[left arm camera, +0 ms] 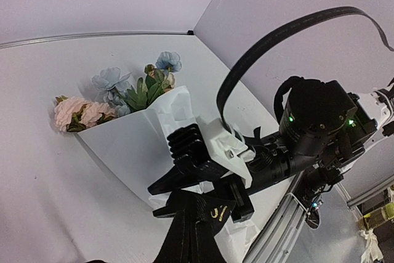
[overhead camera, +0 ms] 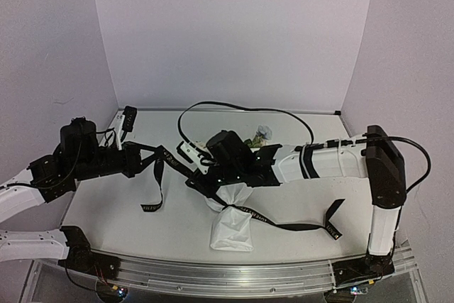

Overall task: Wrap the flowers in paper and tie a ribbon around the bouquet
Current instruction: Cross the half-tied ribbon over the folded bouquet.

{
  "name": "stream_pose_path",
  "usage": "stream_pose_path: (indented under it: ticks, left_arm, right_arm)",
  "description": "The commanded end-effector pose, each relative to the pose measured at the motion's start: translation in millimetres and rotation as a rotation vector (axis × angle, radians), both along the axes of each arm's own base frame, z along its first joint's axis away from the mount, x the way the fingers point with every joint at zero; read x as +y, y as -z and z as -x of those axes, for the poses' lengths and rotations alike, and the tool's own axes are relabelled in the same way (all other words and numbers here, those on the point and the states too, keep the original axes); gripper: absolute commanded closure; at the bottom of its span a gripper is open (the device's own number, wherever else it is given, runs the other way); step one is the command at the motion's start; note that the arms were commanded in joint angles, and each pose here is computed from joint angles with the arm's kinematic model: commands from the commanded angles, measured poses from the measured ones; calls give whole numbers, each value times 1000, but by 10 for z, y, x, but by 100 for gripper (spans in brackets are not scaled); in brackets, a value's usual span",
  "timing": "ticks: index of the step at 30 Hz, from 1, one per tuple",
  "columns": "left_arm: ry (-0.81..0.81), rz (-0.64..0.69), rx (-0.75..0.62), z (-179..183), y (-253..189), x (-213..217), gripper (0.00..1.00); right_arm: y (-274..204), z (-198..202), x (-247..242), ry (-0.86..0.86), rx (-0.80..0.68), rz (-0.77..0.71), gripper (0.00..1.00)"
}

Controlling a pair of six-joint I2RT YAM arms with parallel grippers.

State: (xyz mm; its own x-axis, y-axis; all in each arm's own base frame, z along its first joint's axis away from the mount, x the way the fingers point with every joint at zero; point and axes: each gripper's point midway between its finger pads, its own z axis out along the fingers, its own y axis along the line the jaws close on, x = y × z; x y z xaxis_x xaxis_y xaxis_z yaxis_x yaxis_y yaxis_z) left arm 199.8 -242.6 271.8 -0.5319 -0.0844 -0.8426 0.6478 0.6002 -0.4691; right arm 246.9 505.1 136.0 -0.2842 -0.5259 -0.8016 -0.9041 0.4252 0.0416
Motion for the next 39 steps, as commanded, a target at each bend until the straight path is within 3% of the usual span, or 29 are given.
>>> stream_pose_path:
  ticks: [1,6,13,20,28,33,39]
  left_arm:
    - [-84,-43,-11,-122,-5,93,100]
    - [-89,-110,79,-215,420,0,100]
    - [-10,-139,99,-232,646,-193,100]
    - [198,-238,95,-74,915,-846,100]
    - [276,-348,71,-56,1168,-1334,100]
    - [297,-426,20,-126,1272,-1489,100]
    - [360,-461,-48,-19,1319,-1674,100]
  right_arm:
    - [-230,79,-98,23,16,-62,78]
    - [-304,165,-364,72,39,-72,100]
    - [-215,348,-864,134,70,-53,100]
    - [-41,538,-1302,177,112,-34,100]
    - [133,668,-1597,232,163,-26,100]
    - [216,796,-1685,228,212,-23,92]
    - [339,972,-1861,215,278,19,70]
